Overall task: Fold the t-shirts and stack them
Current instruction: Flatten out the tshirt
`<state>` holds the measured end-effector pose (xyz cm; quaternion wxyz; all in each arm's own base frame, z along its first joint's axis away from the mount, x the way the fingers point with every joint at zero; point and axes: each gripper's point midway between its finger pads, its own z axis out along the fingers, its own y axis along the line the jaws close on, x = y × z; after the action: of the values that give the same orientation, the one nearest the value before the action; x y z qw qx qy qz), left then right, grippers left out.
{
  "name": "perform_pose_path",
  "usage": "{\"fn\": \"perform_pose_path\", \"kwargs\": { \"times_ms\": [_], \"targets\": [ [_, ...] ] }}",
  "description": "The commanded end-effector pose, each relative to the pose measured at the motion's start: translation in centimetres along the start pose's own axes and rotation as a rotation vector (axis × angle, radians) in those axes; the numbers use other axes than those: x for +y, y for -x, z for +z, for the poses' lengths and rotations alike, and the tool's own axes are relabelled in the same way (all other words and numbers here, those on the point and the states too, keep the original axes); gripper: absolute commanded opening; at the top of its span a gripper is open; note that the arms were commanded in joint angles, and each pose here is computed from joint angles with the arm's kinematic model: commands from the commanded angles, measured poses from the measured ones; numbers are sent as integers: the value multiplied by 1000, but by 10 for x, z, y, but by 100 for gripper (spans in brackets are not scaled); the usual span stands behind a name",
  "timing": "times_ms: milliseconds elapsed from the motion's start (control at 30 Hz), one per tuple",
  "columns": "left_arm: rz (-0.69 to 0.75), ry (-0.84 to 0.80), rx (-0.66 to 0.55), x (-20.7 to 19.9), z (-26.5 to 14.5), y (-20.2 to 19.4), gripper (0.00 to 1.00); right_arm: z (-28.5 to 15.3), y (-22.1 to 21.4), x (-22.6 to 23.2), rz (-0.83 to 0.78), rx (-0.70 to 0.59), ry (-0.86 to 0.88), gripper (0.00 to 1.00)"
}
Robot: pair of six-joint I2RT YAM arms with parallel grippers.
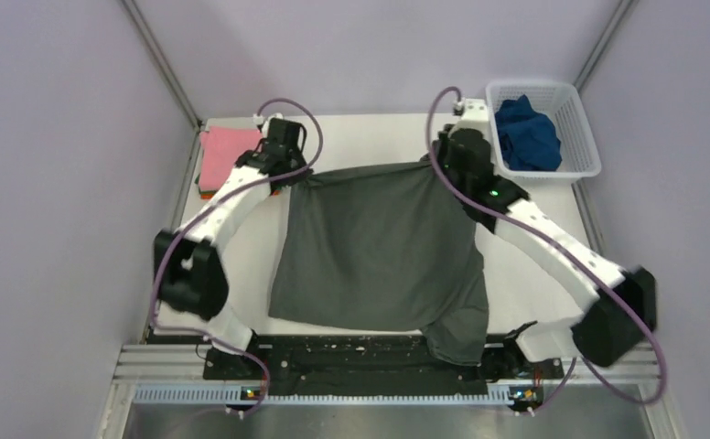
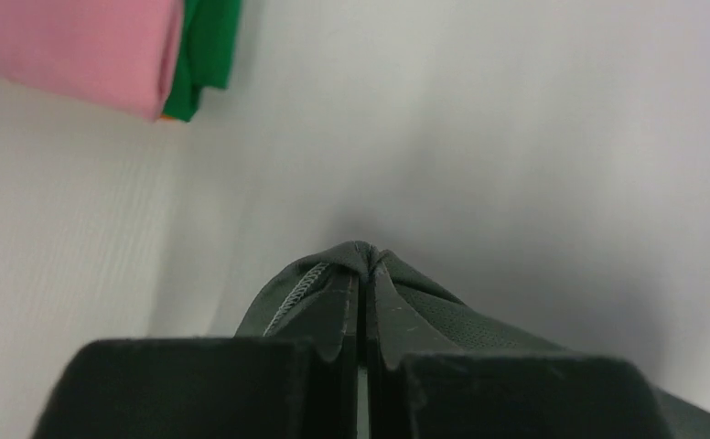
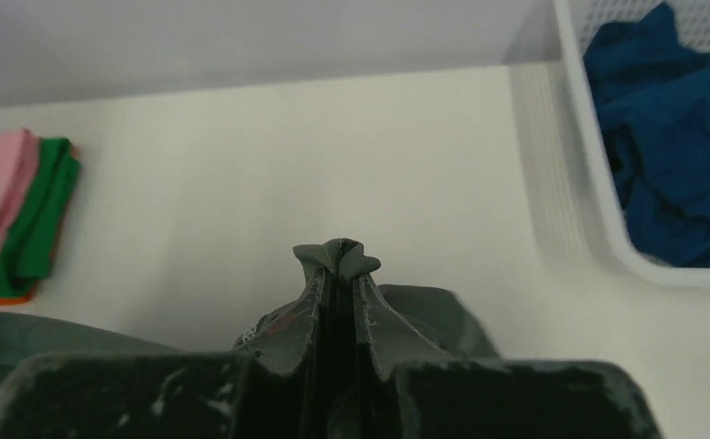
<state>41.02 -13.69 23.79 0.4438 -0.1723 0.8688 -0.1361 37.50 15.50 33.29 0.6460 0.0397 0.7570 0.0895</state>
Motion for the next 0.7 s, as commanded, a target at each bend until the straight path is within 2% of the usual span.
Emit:
{"fn": "perform_pose_path", "kwargs": {
  "times_ms": [0, 33, 67, 100, 133, 167, 200, 233, 300, 433, 667],
  "targets": [
    [-52, 307, 188, 79, 66, -35, 9, 75, -61, 2, -67, 102, -83, 23],
    [-65, 307, 236, 81, 74, -39, 22, 93, -81, 3, -77, 160, -81, 43],
    [-66, 314, 264, 83, 80, -42, 32, 113, -103, 5, -76, 222, -86, 68],
    [-59, 322, 274, 84, 84, -43, 39, 123, -120, 2, -71, 274, -102, 78],
    [-51, 316, 277, 83, 86, -42, 44, 129, -131, -2, -62, 307, -123, 83],
    [-47, 304, 274, 80, 86, -40, 62, 133, -139, -5, -55, 328, -131, 89],
    [-41, 289, 268, 78, 85, -37, 94, 134, -144, -6, -46, 336, -132, 92],
    [-37, 274, 261, 75, 83, -35, 98, 133, -145, -7, -38, 334, -128, 93],
    [-40, 247, 246, 71, 78, -31, 99, 128, -140, -7, -20, 309, -111, 98],
    [-48, 143, 253, 54, 62, -36, 99, 105, -127, -12, 1, 276, -89, 99],
    [5, -19, 335, 25, 32, -89, 99, 46, -157, -34, 41, 358, -50, 99]
  ]
}}
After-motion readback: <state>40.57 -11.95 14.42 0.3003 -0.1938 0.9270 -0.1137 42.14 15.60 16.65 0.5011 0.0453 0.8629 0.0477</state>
